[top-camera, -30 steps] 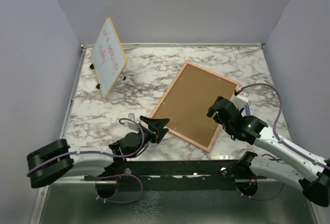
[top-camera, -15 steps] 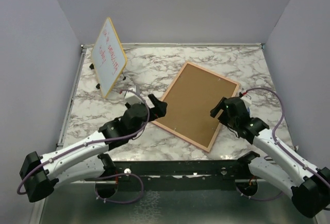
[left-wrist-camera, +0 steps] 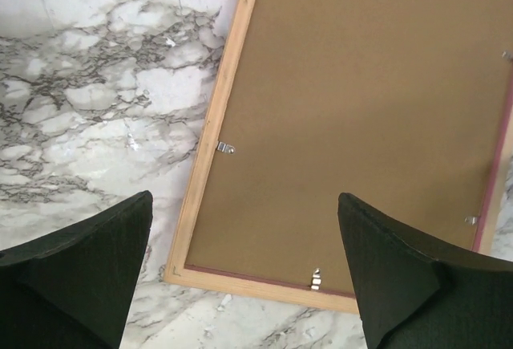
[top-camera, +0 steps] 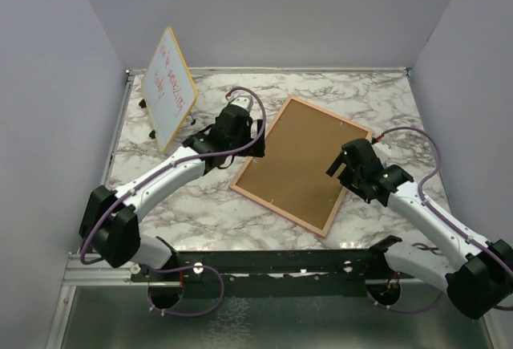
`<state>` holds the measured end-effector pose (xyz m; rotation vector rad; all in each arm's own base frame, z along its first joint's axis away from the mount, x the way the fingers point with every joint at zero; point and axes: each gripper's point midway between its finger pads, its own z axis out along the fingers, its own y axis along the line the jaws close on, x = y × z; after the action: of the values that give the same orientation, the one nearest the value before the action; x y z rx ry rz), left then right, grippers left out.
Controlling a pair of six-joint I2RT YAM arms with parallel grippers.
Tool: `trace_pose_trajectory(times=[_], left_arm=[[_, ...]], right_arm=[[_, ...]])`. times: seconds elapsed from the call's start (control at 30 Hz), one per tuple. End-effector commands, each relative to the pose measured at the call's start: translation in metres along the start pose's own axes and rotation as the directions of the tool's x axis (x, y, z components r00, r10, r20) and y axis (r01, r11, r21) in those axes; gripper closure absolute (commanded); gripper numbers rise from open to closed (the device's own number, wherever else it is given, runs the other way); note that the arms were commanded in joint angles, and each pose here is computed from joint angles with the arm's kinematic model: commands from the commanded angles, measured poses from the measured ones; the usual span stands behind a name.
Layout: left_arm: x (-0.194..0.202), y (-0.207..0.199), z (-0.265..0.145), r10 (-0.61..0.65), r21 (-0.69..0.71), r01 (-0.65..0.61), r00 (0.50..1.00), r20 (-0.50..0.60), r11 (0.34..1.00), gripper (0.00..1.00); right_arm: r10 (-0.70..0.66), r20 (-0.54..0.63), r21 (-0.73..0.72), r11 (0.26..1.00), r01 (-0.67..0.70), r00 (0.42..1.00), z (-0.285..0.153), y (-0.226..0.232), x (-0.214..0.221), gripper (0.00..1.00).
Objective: Take the photo out of the frame
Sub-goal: Adjust the photo frame at the center of the board.
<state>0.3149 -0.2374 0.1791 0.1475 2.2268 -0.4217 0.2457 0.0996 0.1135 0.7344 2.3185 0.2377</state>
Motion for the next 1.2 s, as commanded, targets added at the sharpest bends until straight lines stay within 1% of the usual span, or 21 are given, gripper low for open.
trace_pose_trajectory(times=[0.0, 0.07, 0.13, 0.2, 0.27, 0.33, 0.47, 0.57, 0.63, 0.7, 0.77, 0.83, 0.97, 1.07, 1.17], left_arm=[[0.016, -0.019, 0.015, 0.145, 0.146, -0.12, 0.975, -0.169, 0.982, 0.04], [0.012, -0.019, 0.023, 0.16, 0.135, -0.138, 0.973, -0.169, 0.981, 0.04], [0.008, -0.01, 0.034, 0.179, 0.08, -0.167, 0.97, -0.165, 0.983, 0.03], [0.01, -0.001, 0.048, 0.199, 0.04, -0.195, 0.959, -0.2, 0.98, 0.03], [0.016, 0.008, 0.063, 0.217, -0.004, -0.226, 0.941, -0.262, 0.974, 0.05], [0.019, 0.011, 0.077, 0.231, -0.031, -0.254, 0.92, -0.317, 0.967, 0.08], [0.011, 0.008, 0.101, 0.25, -0.038, -0.275, 0.917, -0.311, 0.961, 0.08], [0.016, 0.01, 0.119, 0.258, -0.043, -0.289, 0.906, -0.334, 0.956, 0.08], [0.018, 0.012, 0.128, 0.26, -0.046, -0.293, 0.901, -0.346, 0.955, 0.11], [0.017, 0.016, 0.134, 0.252, -0.066, -0.292, 0.902, -0.35, 0.954, 0.12], [0.013, 0.019, 0.139, 0.245, -0.089, -0.292, 0.907, -0.343, 0.952, 0.12], [0.014, 0.02, 0.143, 0.254, -0.091, -0.304, 0.9, -0.355, 0.948, 0.13], [0.012, 0.022, 0.147, 0.268, -0.097, -0.323, 0.892, -0.365, 0.941, 0.17], [0.012, 0.025, 0.152, 0.263, -0.092, -0.317, 0.89, -0.374, 0.944, 0.2], [0.011, 0.023, 0.157, 0.268, -0.077, -0.318, 0.887, -0.376, 0.945, 0.21]], right_arm=[[-0.009, -0.008, 0.205, 0.979, 0.011, 1.0, -0.001, -0.037, 0.002, 0.1], [-0.039, -0.036, 0.208, 0.977, 0.045, 0.999, 0.001, -0.036, 0.005, 0.1], [-0.049, -0.055, 0.219, 0.974, 0.06, 0.997, 0.003, -0.036, 0.008, 0.11], [-0.036, -0.032, 0.259, 0.965, 0.043, 0.999, 0.003, -0.044, 0.005, 0.12], [-0.023, 0.001, 0.274, 0.961, 0.022, 1.0, 0.002, -0.051, 0.003, 0.13], [-0.024, 0.016, 0.251, 0.968, 0.02, 1.0, 0.002, -0.05, 0.002, 0.13], [-0.036, 0.007, 0.187, 0.982, 0.034, 0.999, 0.003, -0.042, 0.005, 0.15], [-0.034, -0.012, 0.168, 0.985, 0.035, 0.999, 0.006, -0.039, 0.009, 0.17], [-0.018, -0.031, 0.172, 0.985, 0.023, 0.999, 0.008, -0.04, 0.015, 0.17], [-0.008, -0.06, 0.133, 0.991, 0.016, 0.998, 0.011, -0.032, 0.021, 0.18], [0.0, -0.078, 0.106, 0.994, 0.008, 0.997, 0.011, -0.027, 0.025, 0.16], [0.013, -0.077, 0.091, 0.996, -0.006, 0.997, 0.013, -0.025, 0.027, 0.12], [0.089, -0.029, 0.046, 0.995, -0.087, 0.996, 0.01, -0.026, 0.024, 0.09], [0.089, -0.006, 0.012, 0.996, -0.089, 0.996, 0.003, -0.026, 0.02, 0.07], [0.042, -0.013, -0.042, 0.998, -0.043, 0.999, -0.001, -0.019, 0.02, 0.06]])
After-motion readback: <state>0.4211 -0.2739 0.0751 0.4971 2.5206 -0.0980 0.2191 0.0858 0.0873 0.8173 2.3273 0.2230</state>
